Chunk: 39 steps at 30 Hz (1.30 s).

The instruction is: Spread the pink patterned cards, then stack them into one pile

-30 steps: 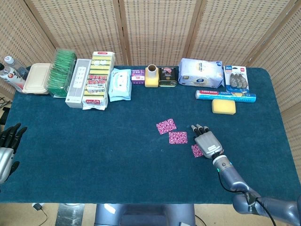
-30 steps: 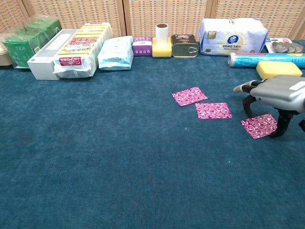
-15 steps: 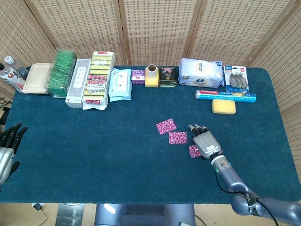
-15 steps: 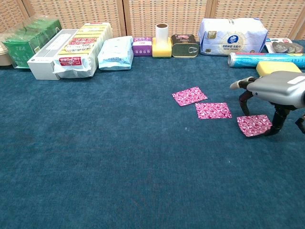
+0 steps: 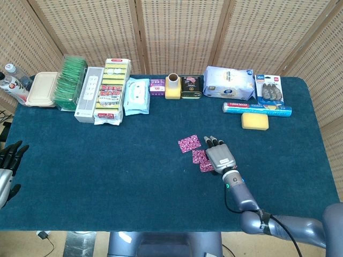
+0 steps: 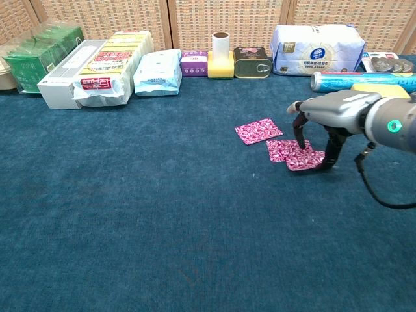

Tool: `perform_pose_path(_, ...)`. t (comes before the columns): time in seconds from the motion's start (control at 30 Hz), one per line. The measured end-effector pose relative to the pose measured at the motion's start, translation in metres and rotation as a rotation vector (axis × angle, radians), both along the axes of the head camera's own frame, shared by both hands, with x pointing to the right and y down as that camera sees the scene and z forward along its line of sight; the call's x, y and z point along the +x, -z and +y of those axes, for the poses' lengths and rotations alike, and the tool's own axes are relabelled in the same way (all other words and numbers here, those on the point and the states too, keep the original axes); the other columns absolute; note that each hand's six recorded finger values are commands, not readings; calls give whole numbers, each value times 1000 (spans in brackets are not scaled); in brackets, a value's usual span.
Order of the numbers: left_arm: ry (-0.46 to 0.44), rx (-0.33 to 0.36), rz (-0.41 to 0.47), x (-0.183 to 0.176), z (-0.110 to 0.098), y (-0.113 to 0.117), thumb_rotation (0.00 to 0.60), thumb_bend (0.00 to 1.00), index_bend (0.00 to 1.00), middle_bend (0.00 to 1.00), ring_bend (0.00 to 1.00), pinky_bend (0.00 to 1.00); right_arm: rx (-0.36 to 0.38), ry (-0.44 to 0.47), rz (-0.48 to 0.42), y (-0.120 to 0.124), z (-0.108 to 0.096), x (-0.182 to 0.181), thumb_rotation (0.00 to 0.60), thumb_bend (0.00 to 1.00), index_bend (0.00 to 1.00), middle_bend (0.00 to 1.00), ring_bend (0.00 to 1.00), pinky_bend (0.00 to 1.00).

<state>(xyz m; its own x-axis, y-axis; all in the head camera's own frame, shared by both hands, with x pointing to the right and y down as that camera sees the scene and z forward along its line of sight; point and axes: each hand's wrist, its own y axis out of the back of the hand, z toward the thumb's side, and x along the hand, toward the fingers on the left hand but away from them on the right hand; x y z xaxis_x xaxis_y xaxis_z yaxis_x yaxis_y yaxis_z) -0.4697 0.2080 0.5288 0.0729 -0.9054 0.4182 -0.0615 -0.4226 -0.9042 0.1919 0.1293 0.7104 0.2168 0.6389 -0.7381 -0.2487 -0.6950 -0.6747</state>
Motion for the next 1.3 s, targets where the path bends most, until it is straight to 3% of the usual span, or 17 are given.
perform_pose_path(0.23,3,-4,4,-2,-2,0,600,94,0,0,0,78,6,-15,43,-9,-11,-24,600,260,466,33,0,178)
perform_pose_path(0.63,4,-6,4,-3,-3,0,600,94,0,0,0,77,18,-69,109,-11,-31,-21,600,266,466,33,0,182)
perform_pose_path(1.3,11,-3,4,-4,-3,0,600,95,0,0,0,78,-22,-114,118,-12,-29,-23,600,267,465,29,0,186)
